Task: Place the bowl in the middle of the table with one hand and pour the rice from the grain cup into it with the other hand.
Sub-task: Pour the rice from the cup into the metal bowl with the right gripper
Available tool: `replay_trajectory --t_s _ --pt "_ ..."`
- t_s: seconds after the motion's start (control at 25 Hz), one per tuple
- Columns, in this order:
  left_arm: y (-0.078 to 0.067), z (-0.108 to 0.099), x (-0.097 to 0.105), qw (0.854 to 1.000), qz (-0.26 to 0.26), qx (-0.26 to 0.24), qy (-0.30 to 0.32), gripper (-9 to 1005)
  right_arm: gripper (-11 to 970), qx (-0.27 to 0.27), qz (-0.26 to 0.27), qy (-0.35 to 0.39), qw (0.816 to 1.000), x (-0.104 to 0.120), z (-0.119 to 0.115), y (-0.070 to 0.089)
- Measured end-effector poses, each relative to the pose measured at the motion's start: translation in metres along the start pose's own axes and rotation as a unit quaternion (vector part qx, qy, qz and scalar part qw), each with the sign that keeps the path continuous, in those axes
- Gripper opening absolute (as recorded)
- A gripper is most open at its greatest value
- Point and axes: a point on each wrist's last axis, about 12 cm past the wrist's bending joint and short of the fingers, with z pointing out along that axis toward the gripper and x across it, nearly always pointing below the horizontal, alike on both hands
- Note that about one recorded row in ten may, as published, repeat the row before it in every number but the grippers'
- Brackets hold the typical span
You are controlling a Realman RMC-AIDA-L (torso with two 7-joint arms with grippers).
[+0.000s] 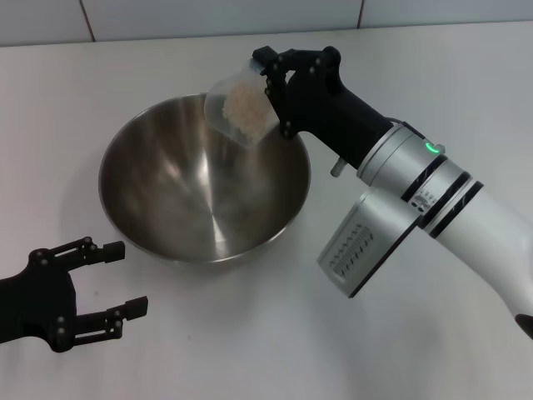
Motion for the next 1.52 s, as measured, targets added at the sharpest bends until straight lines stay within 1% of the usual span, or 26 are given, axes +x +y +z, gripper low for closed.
replay_trajectory --t_s 0.08,0.12,0.2,0.24,0.28,0.32,0.4,0.44,0.48,0.52,0.68,0.76,0.88,1.12,1.2,1.24,1.4,1.52 --pt "0.0 0.0 0.0 1.0 0.0 0.0 0.0 811 12 -0.002 -0.025 -0.003 1.0 -0.001 0.0 0.001" --pt "0.0 0.0 0.0 1.0 0.0 0.0 0.0 811 12 -0.002 -0.025 -0.003 1.0 -0.001 0.0 0.001" --pt "0.0 0.0 0.0 1.0 0.0 0.0 0.0 811 11 -0.006 -0.046 -0.006 0.999 -0.003 0.0 0.003" --pt "0.0 0.0 0.0 1.0 0.0 0.001 0.0 811 11 -0.009 -0.059 -0.008 0.998 -0.003 0.0 0.003" --pt "0.0 0.001 0.0 1.0 0.001 0.001 0.0 811 11 -0.011 -0.085 -0.012 0.996 -0.004 0.0 0.004" --pt "0.0 0.001 -0.001 1.0 0.001 0.001 0.0 811 12 -0.011 -0.085 -0.012 0.996 -0.004 0.0 0.004" --pt "0.0 0.001 -0.001 1.0 0.001 0.001 0.0 811 12 -0.012 -0.111 -0.014 0.994 -0.004 0.001 0.004" --pt "0.0 0.001 -0.001 1.0 0.001 0.001 0.0 811 13 -0.013 -0.125 -0.014 0.992 -0.004 0.001 0.004" --pt "0.0 0.001 -0.001 1.0 0.001 0.001 0.0 811 13 -0.02 -0.153 -0.015 0.988 -0.004 0.003 0.005" --pt "0.001 0.002 -0.001 1.0 0.001 0.003 0.0 811 13 -0.02 -0.153 -0.015 0.988 -0.004 0.003 0.005" --pt "0.0 0.002 -0.001 1.0 0.001 0.003 -0.001 811 13 -0.035 -0.207 -0.025 0.977 -0.004 0.004 0.008" --pt "0.0 0.002 -0.001 1.0 0.001 0.003 -0.001 811 13 -0.036 -0.217 -0.028 0.975 -0.005 0.005 0.008" --pt "0.001 0.002 -0.002 1.0 0.001 0.004 -0.001 811 12 -0.032 -0.256 -0.035 0.966 -0.007 0.007 0.007" --pt "0.001 0.002 -0.002 1.0 0.001 0.003 -0.001 811 12 -0.022 -0.281 -0.059 0.958 -0.016 0.009 0.004" --pt "0.001 0.002 -0.002 1.0 0.001 0.002 -0.001 811 12 -0.02 -0.296 -0.073 0.952 -0.02 0.009 0.005" --pt "0.001 0.002 -0.002 1.0 0.001 0.002 -0.001 811 12 -0.02 -0.296 -0.073 0.952 -0.02 0.009 0.005" --pt "0.001 0.001 -0.002 1.0 0.001 0.002 -0.002 811 12 -0.015 -0.325 -0.08 0.942 -0.022 0.009 0.005" --pt "0.001 0.001 -0.002 1.0 0.001 0.002 -0.002 811 12 -0.01 -0.33 -0.081 0.941 -0.023 0.009 0.004"
